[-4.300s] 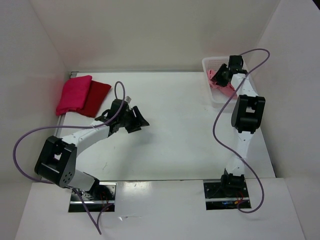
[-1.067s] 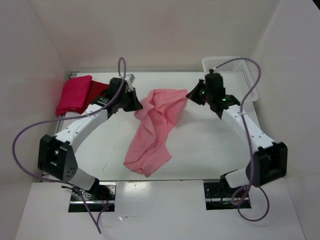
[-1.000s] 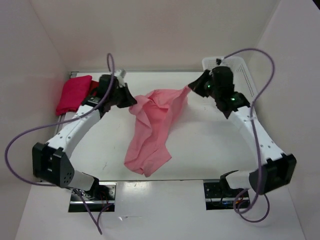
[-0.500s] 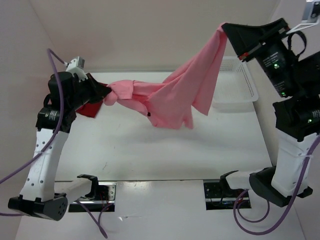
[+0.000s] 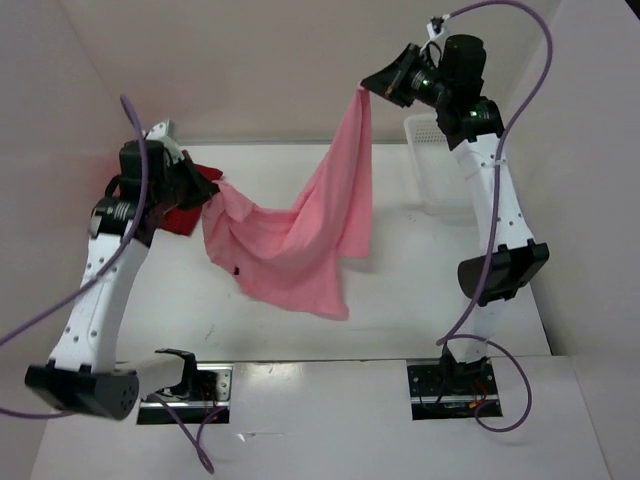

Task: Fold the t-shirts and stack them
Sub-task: Flatten out the tshirt

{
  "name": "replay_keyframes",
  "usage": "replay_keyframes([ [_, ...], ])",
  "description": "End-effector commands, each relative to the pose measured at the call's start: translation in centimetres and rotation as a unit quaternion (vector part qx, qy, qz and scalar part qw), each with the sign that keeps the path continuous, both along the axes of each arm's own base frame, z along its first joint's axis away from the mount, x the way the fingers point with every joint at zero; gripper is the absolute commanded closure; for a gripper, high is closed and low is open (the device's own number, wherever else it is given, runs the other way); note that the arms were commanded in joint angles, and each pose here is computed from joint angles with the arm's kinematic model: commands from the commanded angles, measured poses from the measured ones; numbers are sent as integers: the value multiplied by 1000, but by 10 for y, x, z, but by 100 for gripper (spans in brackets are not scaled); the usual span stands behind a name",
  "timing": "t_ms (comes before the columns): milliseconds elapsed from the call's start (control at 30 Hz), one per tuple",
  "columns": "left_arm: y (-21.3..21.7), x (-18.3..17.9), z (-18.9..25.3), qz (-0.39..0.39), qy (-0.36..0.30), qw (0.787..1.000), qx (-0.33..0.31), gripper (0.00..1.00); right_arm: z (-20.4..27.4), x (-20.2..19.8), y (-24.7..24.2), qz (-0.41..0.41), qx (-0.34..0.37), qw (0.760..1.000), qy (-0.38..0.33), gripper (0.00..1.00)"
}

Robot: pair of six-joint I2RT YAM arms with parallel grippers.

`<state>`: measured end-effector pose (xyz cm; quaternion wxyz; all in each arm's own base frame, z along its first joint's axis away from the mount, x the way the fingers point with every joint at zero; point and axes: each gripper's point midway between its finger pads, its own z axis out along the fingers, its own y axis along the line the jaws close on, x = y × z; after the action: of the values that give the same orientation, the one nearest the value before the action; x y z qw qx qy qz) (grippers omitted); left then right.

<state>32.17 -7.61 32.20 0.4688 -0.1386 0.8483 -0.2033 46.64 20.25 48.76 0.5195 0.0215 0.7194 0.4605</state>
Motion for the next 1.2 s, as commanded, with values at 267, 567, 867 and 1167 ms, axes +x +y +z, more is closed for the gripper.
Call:
replay_keyframes([
  [267, 14, 64, 172, 4, -191, 981, -26, 100, 85, -171, -11, -5, -69, 981, -180, 100],
  [567, 28, 17, 265, 36, -303, 952, -15, 99, 60, -206, -38, -47, -94, 980, -166, 100],
  [867, 11, 88, 163, -12, -199, 980, -15, 98, -68, -144, -40, -91, -167, 981, -34, 100],
  [1167, -16, 265, -68, -73, 10, 996, -55, 97, -214, -95, -36, -101, -192, 970, 110, 100],
])
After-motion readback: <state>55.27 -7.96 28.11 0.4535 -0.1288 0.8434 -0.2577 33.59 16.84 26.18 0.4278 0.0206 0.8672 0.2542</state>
